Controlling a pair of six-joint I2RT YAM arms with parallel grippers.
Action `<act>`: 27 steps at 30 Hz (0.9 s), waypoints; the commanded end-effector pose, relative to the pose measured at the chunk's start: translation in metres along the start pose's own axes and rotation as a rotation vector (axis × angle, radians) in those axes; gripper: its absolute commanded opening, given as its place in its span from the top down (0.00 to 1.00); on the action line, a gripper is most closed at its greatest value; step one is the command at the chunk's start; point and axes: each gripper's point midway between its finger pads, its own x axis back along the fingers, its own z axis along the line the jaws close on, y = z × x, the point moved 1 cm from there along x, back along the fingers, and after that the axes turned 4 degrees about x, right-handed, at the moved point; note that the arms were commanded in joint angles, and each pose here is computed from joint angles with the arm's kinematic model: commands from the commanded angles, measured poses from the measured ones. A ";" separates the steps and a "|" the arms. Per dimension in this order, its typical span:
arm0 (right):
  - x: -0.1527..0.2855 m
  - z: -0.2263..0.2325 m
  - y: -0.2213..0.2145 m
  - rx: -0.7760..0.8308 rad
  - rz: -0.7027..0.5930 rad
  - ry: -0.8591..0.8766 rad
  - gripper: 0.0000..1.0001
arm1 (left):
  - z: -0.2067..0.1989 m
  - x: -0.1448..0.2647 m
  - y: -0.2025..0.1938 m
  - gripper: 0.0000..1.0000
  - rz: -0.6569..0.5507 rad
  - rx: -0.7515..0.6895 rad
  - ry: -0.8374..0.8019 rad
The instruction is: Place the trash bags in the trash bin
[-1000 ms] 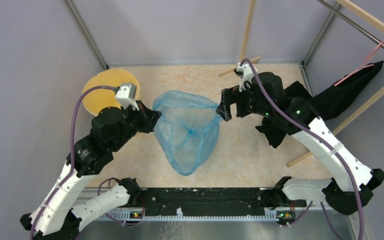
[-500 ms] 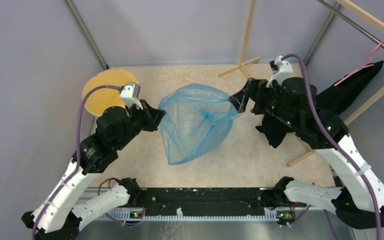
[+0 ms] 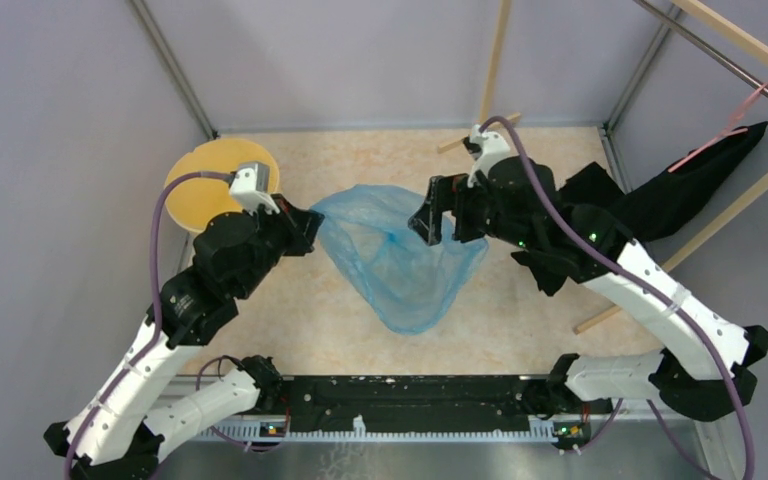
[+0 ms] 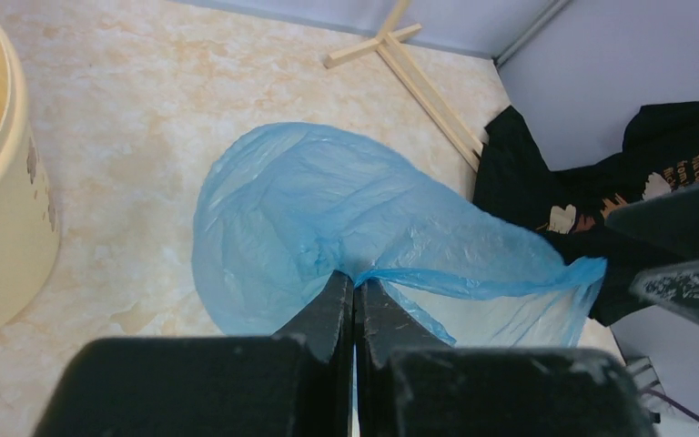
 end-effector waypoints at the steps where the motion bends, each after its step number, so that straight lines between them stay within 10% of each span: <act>1: 0.020 -0.015 0.019 0.114 -0.041 -0.191 0.01 | -0.011 -0.005 0.028 1.00 -0.107 0.031 -0.012; 15: 0.023 -0.062 -0.086 -0.041 0.144 -0.305 0.01 | -0.028 -0.030 0.035 1.00 -0.121 0.013 -0.047; 27: -0.033 -0.040 -0.081 -0.195 -0.140 -0.077 0.10 | -0.038 -0.022 0.019 1.00 -0.024 -0.010 -0.119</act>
